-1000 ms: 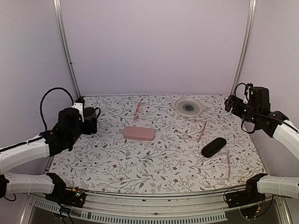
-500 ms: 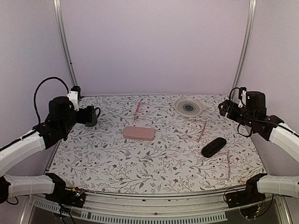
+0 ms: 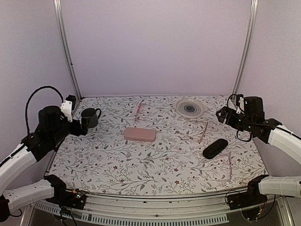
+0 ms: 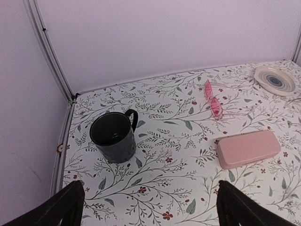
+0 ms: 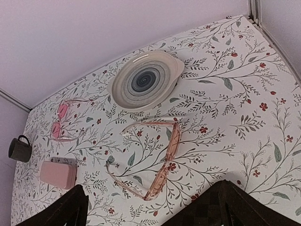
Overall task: Organize the sunglasses
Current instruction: Reset both arms
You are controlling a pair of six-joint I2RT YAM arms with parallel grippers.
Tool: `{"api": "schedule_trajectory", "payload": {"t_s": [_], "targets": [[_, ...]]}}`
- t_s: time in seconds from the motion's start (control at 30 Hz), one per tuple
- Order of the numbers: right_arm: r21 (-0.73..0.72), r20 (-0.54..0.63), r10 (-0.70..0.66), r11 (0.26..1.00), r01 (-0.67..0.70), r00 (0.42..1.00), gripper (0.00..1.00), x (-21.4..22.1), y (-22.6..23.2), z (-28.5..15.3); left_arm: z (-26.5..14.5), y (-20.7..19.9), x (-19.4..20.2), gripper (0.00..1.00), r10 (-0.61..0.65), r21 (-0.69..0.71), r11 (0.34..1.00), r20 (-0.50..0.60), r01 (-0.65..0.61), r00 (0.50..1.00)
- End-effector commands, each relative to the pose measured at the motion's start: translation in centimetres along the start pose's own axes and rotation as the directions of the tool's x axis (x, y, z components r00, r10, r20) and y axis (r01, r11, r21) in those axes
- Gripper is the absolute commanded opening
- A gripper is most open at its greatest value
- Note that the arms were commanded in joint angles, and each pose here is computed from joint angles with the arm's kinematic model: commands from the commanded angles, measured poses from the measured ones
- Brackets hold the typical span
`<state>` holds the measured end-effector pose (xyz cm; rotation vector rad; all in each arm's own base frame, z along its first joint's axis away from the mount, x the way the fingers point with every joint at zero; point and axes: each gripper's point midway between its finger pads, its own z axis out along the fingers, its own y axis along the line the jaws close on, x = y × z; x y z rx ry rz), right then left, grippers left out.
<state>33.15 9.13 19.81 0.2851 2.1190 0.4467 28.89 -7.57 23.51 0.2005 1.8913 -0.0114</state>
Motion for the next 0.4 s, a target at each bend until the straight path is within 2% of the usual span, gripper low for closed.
{"api": "schedule_trajectory", "payload": {"t_s": [0.0,0.37], "targets": [[-0.03,0.0,0.028,0.999,-0.028,1.0,0.99,0.2,0.4,-0.2,-0.8,-0.1,1.1,0.99,0.028,0.026,0.999,0.015,-0.028,0.999],[-0.079,0.067,0.049,0.996,-0.043,0.997,0.99,-0.9,1.0,-1.2,-1.9,0.1,0.9,0.99,0.007,0.03,0.999,0.07,-0.009,0.997]]}}
